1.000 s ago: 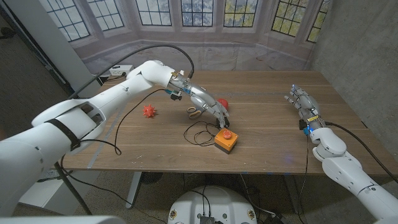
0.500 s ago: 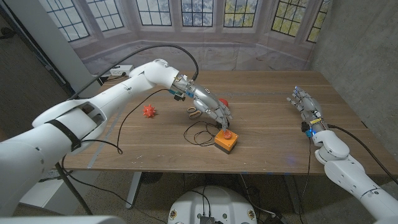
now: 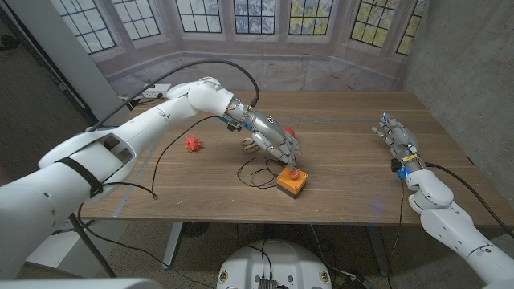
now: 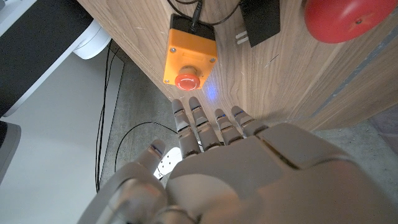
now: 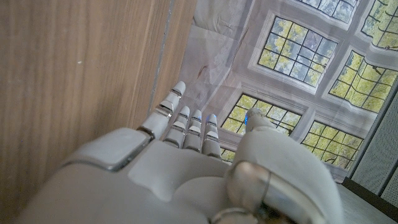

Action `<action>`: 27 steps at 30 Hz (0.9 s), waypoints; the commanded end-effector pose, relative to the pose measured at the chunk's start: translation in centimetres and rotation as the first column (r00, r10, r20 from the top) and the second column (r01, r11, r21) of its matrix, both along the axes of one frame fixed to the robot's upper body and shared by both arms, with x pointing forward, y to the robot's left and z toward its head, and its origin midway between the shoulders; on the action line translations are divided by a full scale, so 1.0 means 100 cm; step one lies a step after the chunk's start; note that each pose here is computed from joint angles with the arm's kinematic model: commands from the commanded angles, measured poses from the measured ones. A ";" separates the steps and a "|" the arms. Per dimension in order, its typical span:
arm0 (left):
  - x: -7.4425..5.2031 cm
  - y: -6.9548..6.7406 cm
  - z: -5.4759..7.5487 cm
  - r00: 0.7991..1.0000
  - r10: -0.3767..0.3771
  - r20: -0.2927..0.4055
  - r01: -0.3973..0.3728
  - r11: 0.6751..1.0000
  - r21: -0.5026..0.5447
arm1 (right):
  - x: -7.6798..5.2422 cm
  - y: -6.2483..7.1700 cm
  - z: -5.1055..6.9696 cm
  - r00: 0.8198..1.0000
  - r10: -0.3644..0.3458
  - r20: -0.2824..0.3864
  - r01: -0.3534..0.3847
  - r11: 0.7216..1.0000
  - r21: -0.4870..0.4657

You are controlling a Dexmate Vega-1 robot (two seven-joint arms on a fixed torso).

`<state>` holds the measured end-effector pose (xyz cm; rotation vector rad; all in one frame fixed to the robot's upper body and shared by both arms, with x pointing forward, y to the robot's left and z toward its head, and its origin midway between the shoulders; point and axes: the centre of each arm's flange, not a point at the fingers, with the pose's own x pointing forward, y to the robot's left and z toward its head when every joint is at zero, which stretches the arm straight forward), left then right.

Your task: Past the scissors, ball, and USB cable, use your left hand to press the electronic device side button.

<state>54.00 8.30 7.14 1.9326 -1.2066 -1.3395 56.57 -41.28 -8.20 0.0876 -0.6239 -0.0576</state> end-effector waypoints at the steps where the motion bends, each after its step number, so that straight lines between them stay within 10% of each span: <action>1: 0.001 -0.007 -0.003 1.000 -0.004 0.013 0.004 1.000 0.007 | 0.000 -0.004 -0.004 1.000 0.000 -0.005 0.000 1.000 0.007; 27: 0.010 -0.010 -0.007 1.000 0.020 -0.008 -0.020 1.000 0.023 | 0.004 -0.007 -0.010 1.000 0.002 -0.013 -0.002 1.000 0.019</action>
